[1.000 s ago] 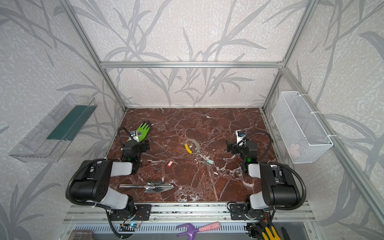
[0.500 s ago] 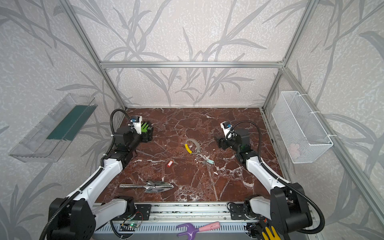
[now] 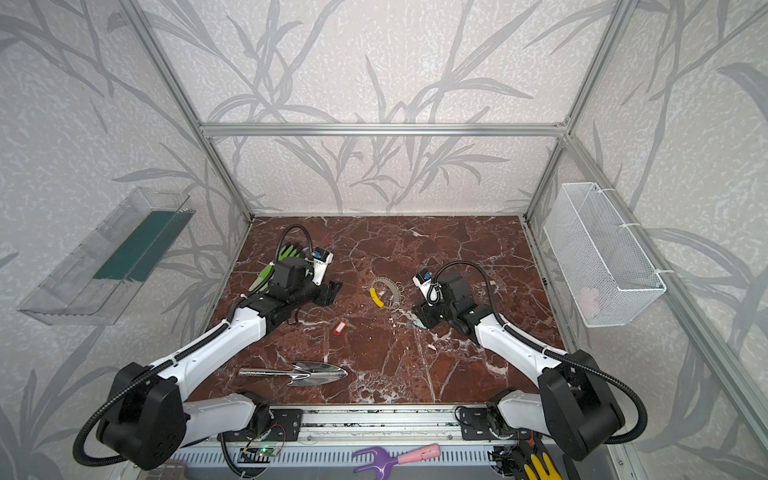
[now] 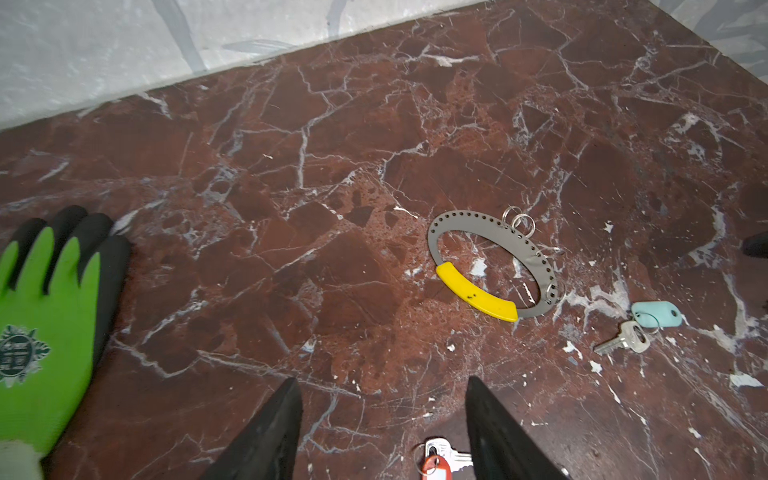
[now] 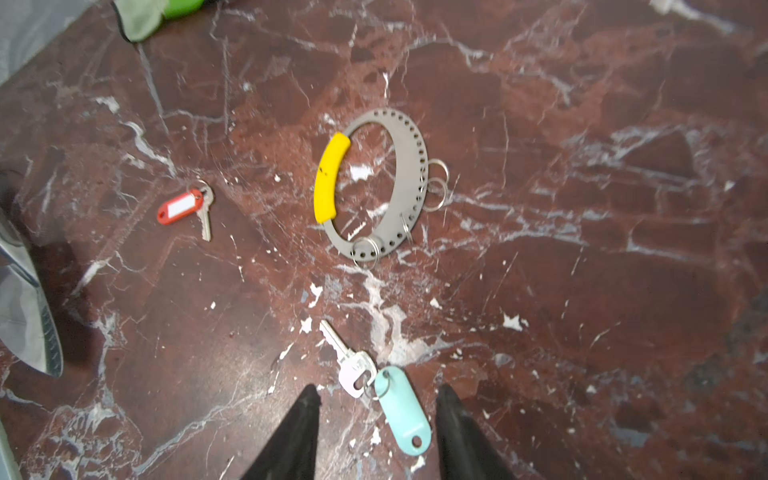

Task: Put the keys on the keyring
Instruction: 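Move both grippers forward toward the grey metal keyring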

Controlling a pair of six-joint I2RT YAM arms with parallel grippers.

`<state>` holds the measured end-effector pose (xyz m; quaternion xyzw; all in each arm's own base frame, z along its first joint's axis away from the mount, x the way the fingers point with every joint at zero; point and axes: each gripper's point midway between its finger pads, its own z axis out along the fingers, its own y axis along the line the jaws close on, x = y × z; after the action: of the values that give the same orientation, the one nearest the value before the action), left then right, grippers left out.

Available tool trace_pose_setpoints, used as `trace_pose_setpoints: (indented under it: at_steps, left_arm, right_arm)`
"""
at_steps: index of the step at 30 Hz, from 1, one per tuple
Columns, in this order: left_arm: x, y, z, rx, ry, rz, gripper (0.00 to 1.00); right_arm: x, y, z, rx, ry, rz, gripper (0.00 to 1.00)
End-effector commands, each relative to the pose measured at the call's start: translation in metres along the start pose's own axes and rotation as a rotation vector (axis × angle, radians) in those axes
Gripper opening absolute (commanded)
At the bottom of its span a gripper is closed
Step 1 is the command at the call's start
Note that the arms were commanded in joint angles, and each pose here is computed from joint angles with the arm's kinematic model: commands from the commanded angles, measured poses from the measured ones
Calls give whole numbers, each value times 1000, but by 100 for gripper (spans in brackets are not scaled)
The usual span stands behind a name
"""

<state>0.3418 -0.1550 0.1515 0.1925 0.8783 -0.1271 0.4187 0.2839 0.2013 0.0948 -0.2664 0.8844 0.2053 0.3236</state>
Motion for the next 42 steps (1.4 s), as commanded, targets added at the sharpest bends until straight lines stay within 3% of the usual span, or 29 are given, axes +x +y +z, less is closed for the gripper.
trace_pose_setpoints:
  at_steps: [1, 8, 13, 25, 42]
  left_arm:
    - [3, -9, 4, 42, 36, 16, 61]
    - [6, -23, 22, 111, 64, 2, 57]
    - [-2, -26, 31, 111, 57, 13, 55]
    - [-17, -29, 46, 113, 23, 46, 54]
    - [-22, -38, 54, 124, 40, 63, 53]
  right_arm:
    - [9, 0, 1, 47, 85, 43, 45]
    - [6, -1, 11, 109, 111, 55, 41]
    - [-2, 9, 33, 28, 106, -16, 32]
    - [-14, 18, 74, -63, 126, -45, 31]
    - [-7, 0, 101, 0, 133, -5, 30]
